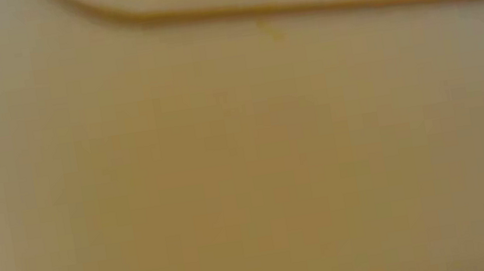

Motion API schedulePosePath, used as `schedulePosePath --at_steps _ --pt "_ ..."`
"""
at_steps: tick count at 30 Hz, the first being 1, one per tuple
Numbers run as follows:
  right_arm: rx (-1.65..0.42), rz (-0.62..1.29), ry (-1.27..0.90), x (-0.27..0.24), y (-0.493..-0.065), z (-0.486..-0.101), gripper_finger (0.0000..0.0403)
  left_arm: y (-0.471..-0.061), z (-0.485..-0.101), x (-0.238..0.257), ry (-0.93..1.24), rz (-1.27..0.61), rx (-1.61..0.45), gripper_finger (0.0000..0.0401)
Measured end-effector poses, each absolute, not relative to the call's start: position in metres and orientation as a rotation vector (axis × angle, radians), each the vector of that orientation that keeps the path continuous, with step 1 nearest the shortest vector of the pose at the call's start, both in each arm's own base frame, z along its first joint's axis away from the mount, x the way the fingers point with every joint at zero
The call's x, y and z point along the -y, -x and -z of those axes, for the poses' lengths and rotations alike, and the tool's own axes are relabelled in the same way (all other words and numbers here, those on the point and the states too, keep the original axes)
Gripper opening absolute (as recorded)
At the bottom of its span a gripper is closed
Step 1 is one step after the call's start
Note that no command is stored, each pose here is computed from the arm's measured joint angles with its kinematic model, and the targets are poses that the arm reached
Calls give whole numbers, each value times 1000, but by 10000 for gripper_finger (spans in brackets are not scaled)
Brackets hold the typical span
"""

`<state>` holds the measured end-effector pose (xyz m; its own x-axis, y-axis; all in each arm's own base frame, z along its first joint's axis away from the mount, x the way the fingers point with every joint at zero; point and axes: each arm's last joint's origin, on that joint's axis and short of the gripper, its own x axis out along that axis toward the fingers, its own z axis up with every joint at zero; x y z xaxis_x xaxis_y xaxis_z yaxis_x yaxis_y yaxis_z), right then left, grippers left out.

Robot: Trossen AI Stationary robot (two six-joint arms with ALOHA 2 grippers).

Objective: Pick and place rubber bands into bin
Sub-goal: Put the white rubber band into the yellow bin, then put the red rubber band into the yellow bin

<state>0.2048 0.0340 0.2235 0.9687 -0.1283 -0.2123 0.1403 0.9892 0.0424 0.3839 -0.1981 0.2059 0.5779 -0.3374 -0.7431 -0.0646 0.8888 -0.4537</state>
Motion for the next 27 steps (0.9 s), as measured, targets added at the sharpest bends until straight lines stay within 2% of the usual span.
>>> schedulePosePath --at_steps 9,19,27 --pt "-211 136 -57 -34 -205 -223 172 -384 -206 199 469 169 -944 83" --pt "-211 136 -57 -34 -205 -223 174 -384 -208 198 453 195 -946 85" --pt "-211 136 -57 -34 -205 -223 175 -366 -240 188 400 279 -977 85"
